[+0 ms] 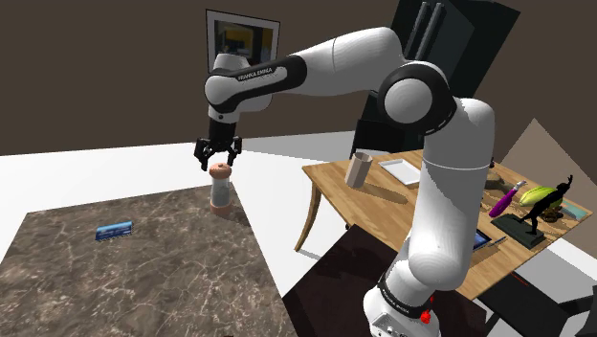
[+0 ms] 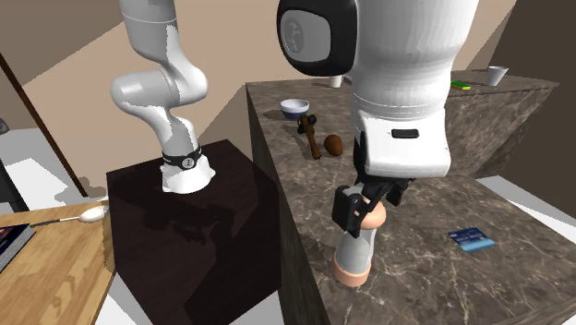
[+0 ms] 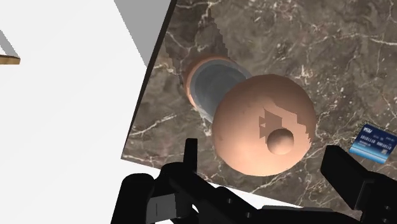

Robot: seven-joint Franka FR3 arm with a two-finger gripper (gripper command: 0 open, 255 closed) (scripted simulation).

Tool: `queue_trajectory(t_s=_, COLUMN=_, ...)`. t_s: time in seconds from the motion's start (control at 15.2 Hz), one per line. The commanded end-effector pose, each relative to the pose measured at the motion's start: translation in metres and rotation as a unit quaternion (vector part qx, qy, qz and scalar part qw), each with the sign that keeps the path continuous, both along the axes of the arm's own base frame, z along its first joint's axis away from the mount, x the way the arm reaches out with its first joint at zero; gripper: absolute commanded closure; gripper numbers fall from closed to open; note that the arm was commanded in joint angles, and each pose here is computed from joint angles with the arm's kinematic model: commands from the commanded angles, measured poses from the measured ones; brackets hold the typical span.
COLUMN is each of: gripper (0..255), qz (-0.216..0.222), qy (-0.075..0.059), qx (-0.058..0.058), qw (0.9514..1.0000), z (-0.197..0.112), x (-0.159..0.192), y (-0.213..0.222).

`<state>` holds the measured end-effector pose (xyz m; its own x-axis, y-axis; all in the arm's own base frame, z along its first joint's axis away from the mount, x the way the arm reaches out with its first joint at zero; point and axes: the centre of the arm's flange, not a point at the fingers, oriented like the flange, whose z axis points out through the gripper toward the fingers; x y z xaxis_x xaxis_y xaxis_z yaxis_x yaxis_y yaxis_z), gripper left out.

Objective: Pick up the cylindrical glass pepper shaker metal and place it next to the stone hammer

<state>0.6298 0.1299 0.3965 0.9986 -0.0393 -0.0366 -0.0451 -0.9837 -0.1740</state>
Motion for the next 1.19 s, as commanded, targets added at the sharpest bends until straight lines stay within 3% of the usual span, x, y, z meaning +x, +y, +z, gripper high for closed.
queue_trajectory(t_s=0.0, gripper=0, qz=0.000, qy=0.000, qx=0.000, qw=1.0000, z=-0.0036, x=-0.0013, y=0.0006)
queue_trajectory(t_s=0.4, gripper=0, qz=0.000, qy=0.000, qx=0.000, qw=1.0000, z=-0.0035, x=-0.0012, y=0.0006)
queue_trajectory(t_s=0.46, gripper=255, qz=0.000, qy=0.000, qx=0.000, qw=1.0000, z=-0.0035, x=-0.0012, y=0.0006)
queue_trajectory(t_s=1.12, gripper=255, qz=0.000, qy=0.000, qx=0.000, qw=1.0000, z=0.0017, x=-0.0013, y=0.0006)
